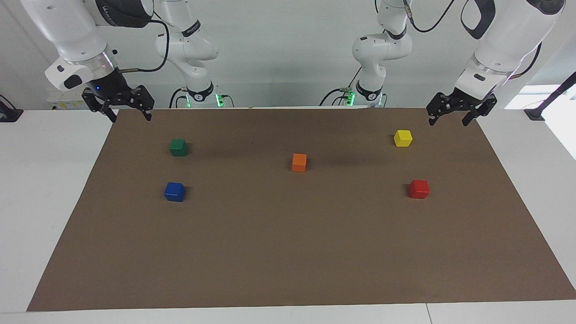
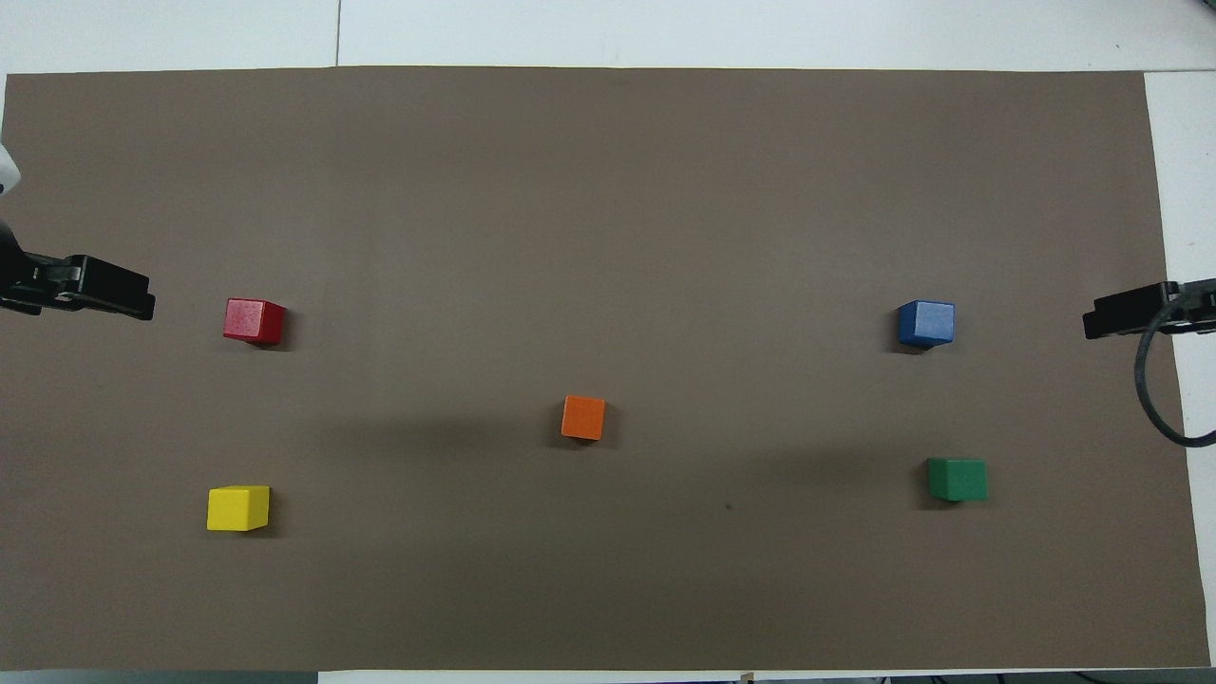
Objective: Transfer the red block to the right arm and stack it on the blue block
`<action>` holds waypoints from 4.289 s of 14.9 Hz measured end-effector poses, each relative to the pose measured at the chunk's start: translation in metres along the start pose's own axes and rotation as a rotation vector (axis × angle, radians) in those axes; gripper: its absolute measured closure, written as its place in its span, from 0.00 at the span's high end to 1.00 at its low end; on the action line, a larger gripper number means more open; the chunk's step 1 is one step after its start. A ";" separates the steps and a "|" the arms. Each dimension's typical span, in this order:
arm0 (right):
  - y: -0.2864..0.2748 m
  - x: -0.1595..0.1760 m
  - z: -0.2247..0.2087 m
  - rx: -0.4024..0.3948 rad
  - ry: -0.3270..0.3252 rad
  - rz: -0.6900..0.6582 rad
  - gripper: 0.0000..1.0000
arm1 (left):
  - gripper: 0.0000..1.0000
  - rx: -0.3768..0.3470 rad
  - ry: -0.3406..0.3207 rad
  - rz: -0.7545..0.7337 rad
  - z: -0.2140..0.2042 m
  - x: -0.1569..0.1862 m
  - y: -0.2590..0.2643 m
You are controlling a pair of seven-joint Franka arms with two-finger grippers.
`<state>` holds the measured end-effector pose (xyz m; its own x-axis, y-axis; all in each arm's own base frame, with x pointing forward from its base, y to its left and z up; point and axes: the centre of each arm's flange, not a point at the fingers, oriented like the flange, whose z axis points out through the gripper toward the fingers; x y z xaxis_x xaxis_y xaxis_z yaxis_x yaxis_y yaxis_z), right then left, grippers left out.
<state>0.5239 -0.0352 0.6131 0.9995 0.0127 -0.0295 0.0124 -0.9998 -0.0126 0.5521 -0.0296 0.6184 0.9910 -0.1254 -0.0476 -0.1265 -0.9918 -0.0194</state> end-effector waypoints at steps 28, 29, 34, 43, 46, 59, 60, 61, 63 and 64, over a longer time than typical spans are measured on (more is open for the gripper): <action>0.024 0.001 0.187 0.554 0.004 -0.071 1.00 | 1.00 -0.006 0.101 0.011 0.283 0.048 -0.039; 0.019 0.002 0.194 0.622 0.022 -0.086 1.00 | 1.00 -0.008 0.094 0.011 0.292 0.049 -0.039; -0.006 -0.003 0.229 0.907 0.056 -0.093 1.00 | 0.66 -0.014 0.063 0.010 0.305 0.048 -0.038; -0.090 -0.016 0.298 1.445 -0.040 -0.120 1.00 | 0.55 -0.210 -0.170 -0.594 0.185 0.044 -0.006; -0.155 -0.015 0.308 1.632 -0.081 -0.109 1.00 | 0.55 -0.315 -0.266 -0.802 0.105 0.018 0.059; -0.313 -0.058 0.274 2.101 -0.126 -0.034 1.00 | 0.55 -0.734 -0.633 -1.352 0.054 -0.051 0.189; -0.323 -0.063 0.274 2.118 -0.131 -0.021 1.00 | 0.55 -0.753 -0.619 -1.401 0.053 -0.055 0.199; -0.330 -0.067 0.274 2.135 -0.131 -0.005 1.00 | 0.55 -0.771 -0.602 -1.446 0.051 -0.058 0.211; -0.339 -0.072 0.276 2.151 -0.132 0.015 1.00 | 0.55 -0.785 -0.589 -1.482 0.049 -0.067 0.236; -0.339 -0.072 0.276 2.151 -0.131 0.020 1.00 | 0.55 -0.782 -0.590 -1.485 0.050 -0.071 0.243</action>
<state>0.4391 0.3064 0.3435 0.9907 0.0997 -0.0928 -0.1328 0.5550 -0.8212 0.4489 -0.2601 0.5670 0.0727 0.6517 -0.7550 0.9973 -0.0536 0.0498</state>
